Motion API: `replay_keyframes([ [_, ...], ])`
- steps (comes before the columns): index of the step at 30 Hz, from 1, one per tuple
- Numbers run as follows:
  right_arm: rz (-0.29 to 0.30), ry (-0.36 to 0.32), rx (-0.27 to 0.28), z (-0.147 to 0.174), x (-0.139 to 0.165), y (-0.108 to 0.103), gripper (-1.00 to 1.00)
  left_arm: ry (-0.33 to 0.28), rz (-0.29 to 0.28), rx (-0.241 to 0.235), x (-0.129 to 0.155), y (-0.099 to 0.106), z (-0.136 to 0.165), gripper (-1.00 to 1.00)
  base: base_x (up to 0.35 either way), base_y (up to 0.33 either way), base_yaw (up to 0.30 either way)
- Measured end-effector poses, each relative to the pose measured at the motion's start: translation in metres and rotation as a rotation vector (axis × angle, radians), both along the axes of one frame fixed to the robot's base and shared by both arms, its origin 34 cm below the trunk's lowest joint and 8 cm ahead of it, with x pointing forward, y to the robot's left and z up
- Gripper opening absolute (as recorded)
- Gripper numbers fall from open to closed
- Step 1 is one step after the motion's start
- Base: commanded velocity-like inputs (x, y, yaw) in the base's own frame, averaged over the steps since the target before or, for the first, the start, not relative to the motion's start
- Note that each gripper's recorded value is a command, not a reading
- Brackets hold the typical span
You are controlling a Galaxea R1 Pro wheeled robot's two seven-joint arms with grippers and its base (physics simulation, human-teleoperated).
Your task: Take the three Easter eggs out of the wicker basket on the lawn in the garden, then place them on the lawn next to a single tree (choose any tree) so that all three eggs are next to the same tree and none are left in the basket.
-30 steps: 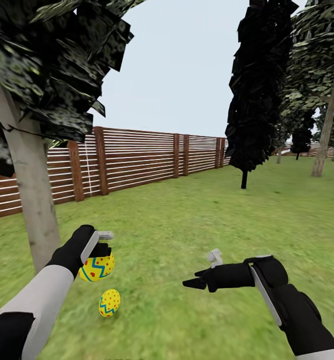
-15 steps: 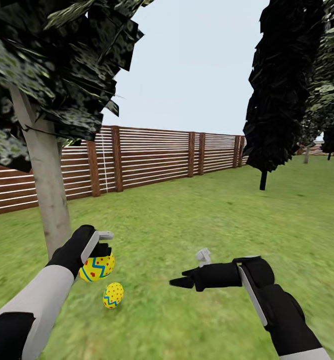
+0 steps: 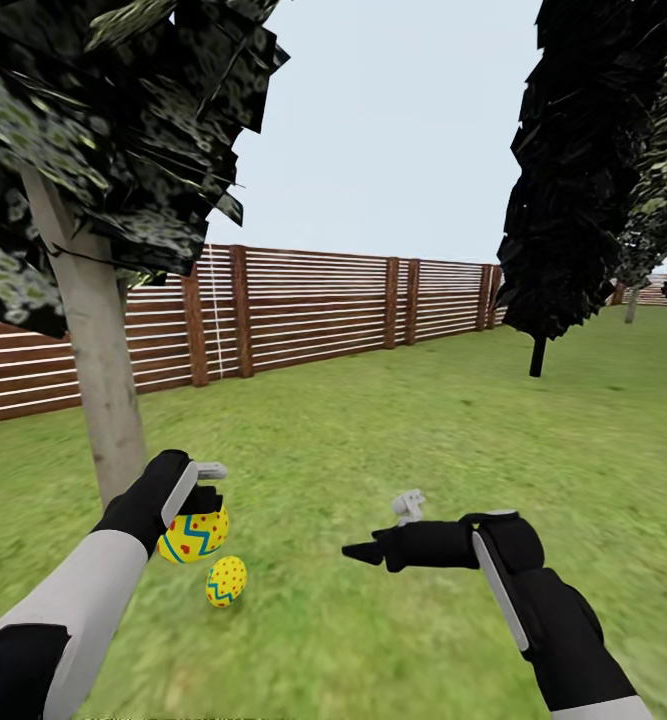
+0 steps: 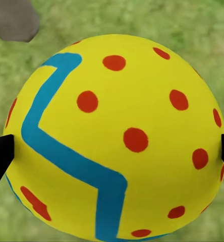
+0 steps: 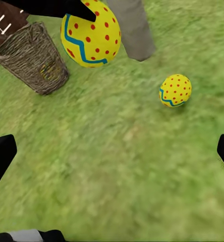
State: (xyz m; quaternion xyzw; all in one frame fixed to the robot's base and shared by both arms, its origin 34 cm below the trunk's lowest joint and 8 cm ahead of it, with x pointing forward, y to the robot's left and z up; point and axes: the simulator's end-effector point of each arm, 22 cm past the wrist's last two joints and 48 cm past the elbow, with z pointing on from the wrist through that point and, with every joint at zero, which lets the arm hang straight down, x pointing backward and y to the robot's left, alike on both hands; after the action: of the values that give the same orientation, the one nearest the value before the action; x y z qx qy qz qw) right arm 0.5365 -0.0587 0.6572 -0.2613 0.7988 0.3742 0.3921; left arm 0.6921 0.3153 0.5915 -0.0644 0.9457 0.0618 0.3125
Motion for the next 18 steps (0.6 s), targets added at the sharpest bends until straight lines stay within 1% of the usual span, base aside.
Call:
replay_keyframes([
  [8,-0.003,-0.014,-0.001,0.003,0.001,0.000,1.00,-0.001,0.000,-0.003,0.000,-0.001,0.000,-1.00,0.016,0.010,0.019],
  [11,-0.007,-0.016,-0.006,0.002,0.002,-0.001,1.00,-0.001,0.000,-0.003,0.000,-0.001,0.000,-1.00,0.166,0.148,0.076],
  [15,-0.010,-0.015,-0.016,0.000,0.003,-0.001,1.00,0.003,-0.001,-0.004,0.000,-0.001,-0.002,-1.00,0.229,0.157,0.160],
  [18,-0.010,-0.010,-0.023,-0.004,0.003,0.000,1.00,0.051,0.003,-0.012,-0.007,-0.001,-0.022,-1.00,0.137,-0.097,0.181],
])
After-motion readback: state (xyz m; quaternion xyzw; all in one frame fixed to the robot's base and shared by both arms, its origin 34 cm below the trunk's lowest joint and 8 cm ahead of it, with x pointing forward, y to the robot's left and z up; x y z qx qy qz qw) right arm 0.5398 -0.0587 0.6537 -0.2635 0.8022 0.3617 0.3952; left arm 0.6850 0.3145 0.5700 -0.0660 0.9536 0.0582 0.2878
